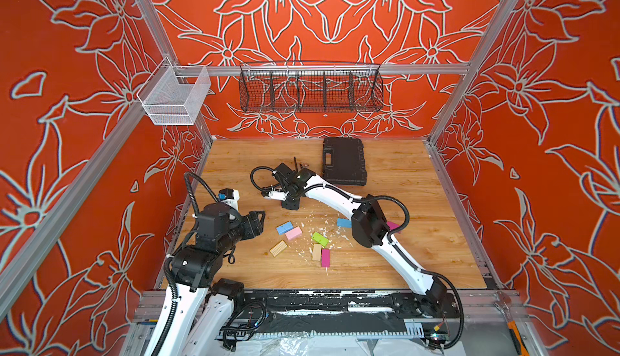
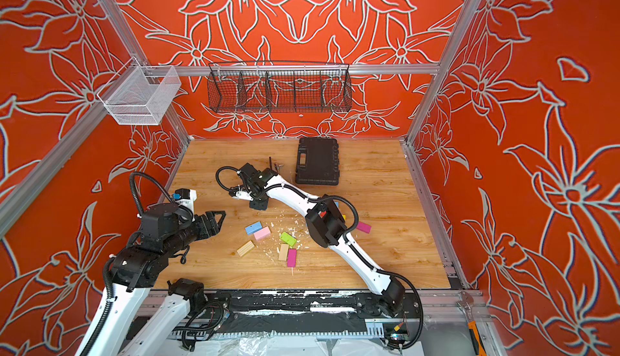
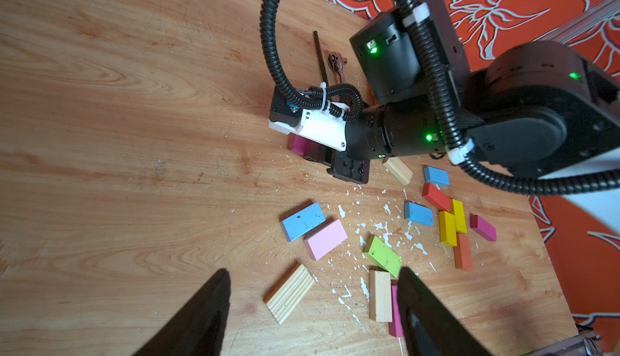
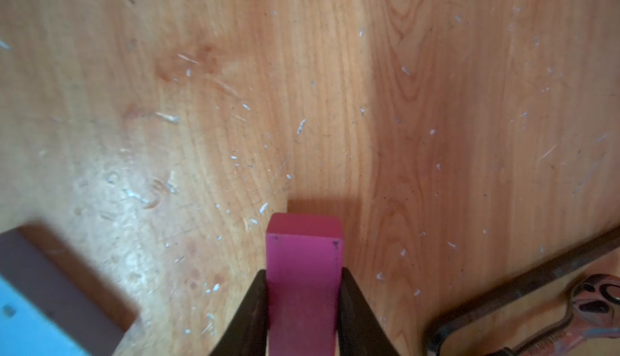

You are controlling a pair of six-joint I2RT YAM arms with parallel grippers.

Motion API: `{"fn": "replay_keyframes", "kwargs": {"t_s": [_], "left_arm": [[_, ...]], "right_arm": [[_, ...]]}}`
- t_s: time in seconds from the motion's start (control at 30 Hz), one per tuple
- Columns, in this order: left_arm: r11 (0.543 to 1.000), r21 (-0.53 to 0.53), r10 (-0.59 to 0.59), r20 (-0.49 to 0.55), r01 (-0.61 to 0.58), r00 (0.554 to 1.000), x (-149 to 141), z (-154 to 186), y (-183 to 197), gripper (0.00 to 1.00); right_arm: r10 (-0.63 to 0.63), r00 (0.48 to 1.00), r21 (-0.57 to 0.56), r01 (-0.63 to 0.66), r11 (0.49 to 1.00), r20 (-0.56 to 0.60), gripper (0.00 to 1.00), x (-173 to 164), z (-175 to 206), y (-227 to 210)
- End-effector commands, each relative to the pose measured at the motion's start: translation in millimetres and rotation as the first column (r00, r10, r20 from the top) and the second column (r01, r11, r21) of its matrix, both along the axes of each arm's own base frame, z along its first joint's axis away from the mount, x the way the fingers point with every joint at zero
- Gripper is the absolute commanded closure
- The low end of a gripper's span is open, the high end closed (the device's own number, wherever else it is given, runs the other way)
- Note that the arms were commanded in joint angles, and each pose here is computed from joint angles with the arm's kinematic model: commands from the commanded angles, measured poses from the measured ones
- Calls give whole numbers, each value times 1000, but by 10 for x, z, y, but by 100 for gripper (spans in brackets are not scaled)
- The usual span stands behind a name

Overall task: Assemble the number 7 with building blocks
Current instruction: Place the building block at the center of the board.

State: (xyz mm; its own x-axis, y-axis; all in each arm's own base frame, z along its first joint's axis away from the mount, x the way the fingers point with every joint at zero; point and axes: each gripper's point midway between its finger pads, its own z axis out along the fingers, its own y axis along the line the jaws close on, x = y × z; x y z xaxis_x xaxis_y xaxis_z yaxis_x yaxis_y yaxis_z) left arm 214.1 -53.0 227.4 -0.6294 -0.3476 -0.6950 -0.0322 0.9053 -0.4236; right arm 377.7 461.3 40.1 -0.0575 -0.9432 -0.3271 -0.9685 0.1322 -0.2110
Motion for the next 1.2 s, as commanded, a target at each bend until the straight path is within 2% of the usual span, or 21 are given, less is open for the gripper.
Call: {"fn": "replay_keyframes", "kwargs": {"t_s": [0.0, 0.3, 0.43, 0.73, 0.87, 1.03, 1.17], "left_arm": [[1000, 1, -8, 8, 8, 1000, -4, 5, -4, 24], [1000, 3, -4, 6, 4, 1000, 0, -1, 3, 24], [1000, 5, -3, 5, 3, 1000, 0, 0, 6, 24], [1000, 2, -3, 12, 3, 1000, -6, 13, 5, 24], [1000, 1, -5, 10, 5, 1000, -8, 6, 2, 24], [1000, 2, -2, 13, 2, 1000, -11, 8, 7, 24], [1000, 3, 1, 12, -1, 1000, -8, 15, 12, 24]], "right_arm": [[6, 1000, -11, -6, 1000, 21, 76, 51, -7, 3], [1, 1000, -25, -1, 1000, 9, 74, 8, -12, -8], [-4, 1000, -33, 5, 999, 26, 56, 30, -4, -17], [-24, 997, -32, 26, 999, 77, 34, 86, 109, 0], [-55, 994, 22, 53, 998, 98, 24, 119, 321, 47], [-103, 986, 111, 89, 990, 130, 24, 148, 744, 95], [-201, 967, 202, 167, 965, 159, 24, 179, 1250, 30]]}}
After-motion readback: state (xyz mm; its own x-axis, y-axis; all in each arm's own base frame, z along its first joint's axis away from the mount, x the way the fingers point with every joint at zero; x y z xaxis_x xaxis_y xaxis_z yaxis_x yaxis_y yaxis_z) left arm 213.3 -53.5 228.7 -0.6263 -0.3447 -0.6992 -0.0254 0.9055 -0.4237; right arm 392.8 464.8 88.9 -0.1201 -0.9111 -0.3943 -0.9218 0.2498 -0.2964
